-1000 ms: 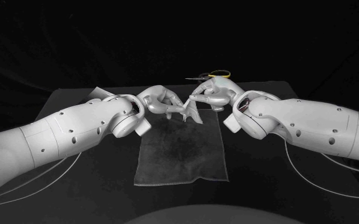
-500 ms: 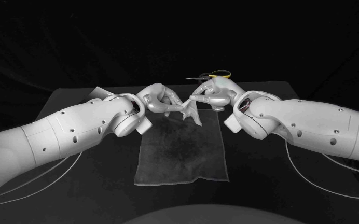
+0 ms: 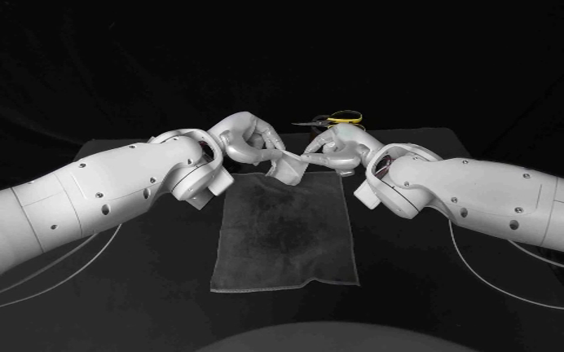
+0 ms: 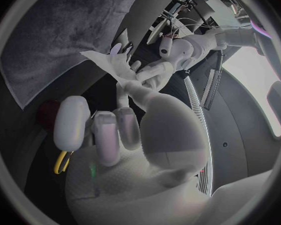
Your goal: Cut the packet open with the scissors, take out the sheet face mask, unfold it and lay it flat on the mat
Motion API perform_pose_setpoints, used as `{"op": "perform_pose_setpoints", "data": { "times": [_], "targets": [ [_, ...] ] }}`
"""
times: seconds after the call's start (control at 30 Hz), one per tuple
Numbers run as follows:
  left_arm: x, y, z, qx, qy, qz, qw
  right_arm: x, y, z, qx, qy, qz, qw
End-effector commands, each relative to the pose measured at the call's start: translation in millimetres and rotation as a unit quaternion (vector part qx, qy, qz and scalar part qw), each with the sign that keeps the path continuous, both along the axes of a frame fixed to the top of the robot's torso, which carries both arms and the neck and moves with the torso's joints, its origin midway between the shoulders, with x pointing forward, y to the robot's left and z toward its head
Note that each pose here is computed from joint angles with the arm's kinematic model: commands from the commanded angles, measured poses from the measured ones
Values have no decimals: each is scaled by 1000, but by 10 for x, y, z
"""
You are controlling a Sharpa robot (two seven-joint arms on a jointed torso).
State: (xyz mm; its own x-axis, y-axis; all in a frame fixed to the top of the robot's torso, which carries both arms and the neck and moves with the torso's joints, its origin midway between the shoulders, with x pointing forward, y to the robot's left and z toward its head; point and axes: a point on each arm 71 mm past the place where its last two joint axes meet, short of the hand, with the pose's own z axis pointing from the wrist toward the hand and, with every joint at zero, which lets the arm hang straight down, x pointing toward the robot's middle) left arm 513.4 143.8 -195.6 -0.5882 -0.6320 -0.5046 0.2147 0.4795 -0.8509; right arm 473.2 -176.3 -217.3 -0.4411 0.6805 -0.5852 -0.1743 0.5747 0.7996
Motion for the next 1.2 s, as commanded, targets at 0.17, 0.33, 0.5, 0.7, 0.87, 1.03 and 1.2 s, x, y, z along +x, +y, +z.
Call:
{"op": "perform_pose_setpoints", "data": {
  "times": [0.17,0.33,0.5,0.7,0.87,1.03,1.2],
  "targets": [
    [40,-123,128,133,-66,-45,988,-15,57,13,-45,-40,26,998],
    [69,-198,170,183,-108,-58,975,-20,114,20,-55,-50,36,997],
    [72,-192,123,228,-104,-82,965,-16,108,26,-57,-58,33,996],
    [71,-134,113,226,-86,-79,967,-29,76,43,-49,-64,24,996],
    [88,-137,134,206,-93,-61,972,-20,58,77,-43,-69,17,997],
    [87,-156,166,198,-89,-62,974,-16,62,100,-37,-73,14,997],
    [107,-118,190,176,-100,-36,979,-11,79,118,-33,-74,15,997]
  ]
}}
